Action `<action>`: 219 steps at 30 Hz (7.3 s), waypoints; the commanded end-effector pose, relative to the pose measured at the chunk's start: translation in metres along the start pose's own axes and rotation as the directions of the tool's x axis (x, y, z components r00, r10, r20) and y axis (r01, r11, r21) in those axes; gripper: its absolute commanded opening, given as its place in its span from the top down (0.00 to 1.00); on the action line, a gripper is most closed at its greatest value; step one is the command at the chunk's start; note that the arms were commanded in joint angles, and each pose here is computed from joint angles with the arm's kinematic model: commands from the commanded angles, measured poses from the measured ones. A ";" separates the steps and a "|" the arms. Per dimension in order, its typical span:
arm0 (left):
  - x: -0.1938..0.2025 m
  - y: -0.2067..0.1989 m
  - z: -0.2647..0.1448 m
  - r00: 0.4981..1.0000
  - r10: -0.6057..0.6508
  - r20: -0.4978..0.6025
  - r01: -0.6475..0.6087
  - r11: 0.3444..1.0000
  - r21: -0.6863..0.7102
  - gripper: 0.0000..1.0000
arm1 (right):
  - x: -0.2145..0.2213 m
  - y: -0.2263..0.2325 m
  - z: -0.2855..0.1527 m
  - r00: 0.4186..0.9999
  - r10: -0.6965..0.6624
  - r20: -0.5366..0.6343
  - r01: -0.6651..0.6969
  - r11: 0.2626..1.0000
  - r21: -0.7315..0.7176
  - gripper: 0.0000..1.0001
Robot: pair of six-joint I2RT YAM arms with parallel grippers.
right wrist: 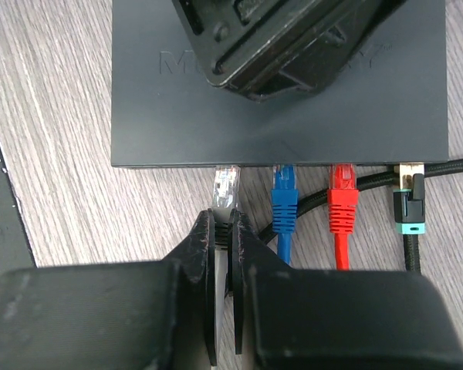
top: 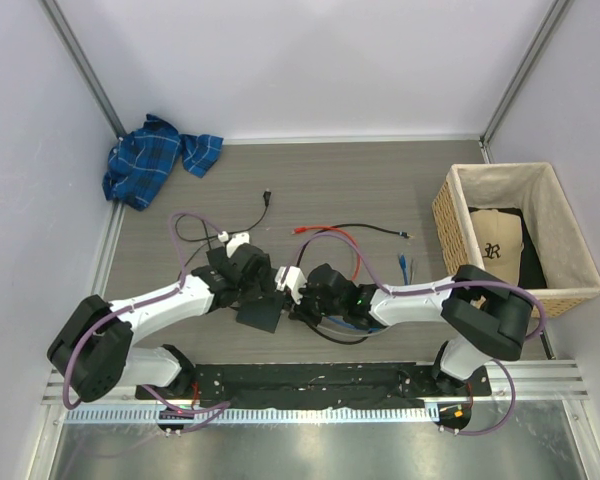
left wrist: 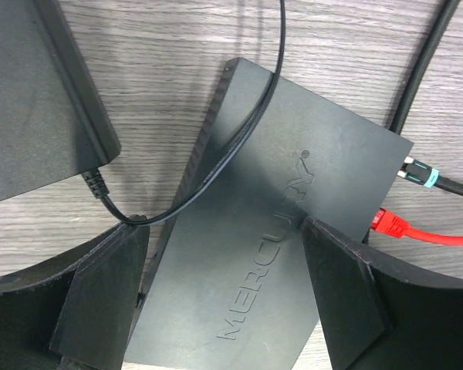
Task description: Insert the plug into the switch port
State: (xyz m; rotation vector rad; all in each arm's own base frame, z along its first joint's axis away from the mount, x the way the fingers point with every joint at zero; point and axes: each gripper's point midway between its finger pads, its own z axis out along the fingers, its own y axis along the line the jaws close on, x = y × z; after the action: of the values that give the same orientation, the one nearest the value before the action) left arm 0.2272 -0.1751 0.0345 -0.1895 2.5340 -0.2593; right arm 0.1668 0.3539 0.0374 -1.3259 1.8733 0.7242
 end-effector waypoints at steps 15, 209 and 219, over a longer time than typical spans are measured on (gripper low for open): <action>0.020 0.001 0.006 0.998 -0.028 -0.051 0.029 0.999 0.035 0.15 | -0.046 0.008 0.007 0.980 0.045 0.192 -0.038 0.998 -0.040 0.99; 0.064 -0.076 -0.020 0.956 -0.107 -0.275 0.212 0.897 0.388 0.20 | -0.177 -0.037 -0.007 0.885 -0.064 0.461 -0.019 0.985 0.173 0.99; 0.059 -0.101 -0.034 0.961 -0.090 -0.261 0.210 0.854 0.476 0.20 | -0.221 -0.051 -0.022 0.795 -0.060 0.604 -0.075 0.978 0.196 0.99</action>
State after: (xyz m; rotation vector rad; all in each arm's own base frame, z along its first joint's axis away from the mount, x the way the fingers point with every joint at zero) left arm 0.2405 -0.2026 0.0370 -0.2905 2.3729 -0.5305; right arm 0.1866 0.3513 0.0291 -1.2734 2.0049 0.5721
